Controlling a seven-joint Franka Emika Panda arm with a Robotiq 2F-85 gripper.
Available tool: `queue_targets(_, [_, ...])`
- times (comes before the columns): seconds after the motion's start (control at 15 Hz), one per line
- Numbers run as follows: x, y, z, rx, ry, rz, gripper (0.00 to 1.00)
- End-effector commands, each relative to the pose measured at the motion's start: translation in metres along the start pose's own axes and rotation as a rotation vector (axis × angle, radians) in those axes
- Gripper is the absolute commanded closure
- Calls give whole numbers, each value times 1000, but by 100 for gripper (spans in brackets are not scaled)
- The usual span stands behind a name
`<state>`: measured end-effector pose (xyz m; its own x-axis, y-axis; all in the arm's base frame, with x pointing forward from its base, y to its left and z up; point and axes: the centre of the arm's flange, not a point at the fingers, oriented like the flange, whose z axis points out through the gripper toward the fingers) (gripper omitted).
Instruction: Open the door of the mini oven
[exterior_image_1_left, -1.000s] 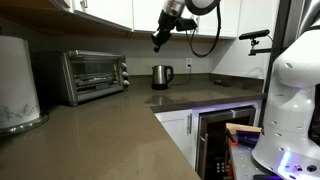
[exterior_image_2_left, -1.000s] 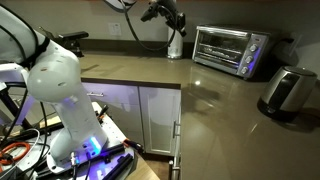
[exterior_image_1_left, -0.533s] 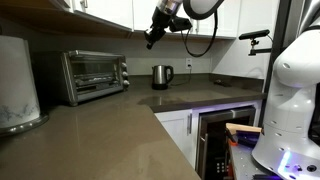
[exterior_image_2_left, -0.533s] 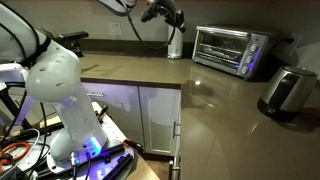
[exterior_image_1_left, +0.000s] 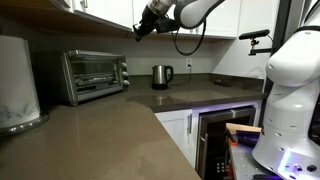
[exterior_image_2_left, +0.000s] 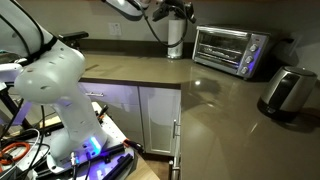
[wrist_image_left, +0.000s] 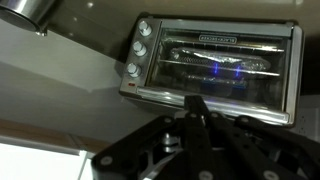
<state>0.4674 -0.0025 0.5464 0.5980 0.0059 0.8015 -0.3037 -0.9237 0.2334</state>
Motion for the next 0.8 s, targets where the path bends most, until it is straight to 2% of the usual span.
queue_targets(0.0, [25, 0, 44, 40, 88, 37, 100])
queue_targets(0.27, [42, 3, 71, 98, 135, 76, 100])
queue_targets(0.73, [53, -4, 109, 139, 117, 74, 100])
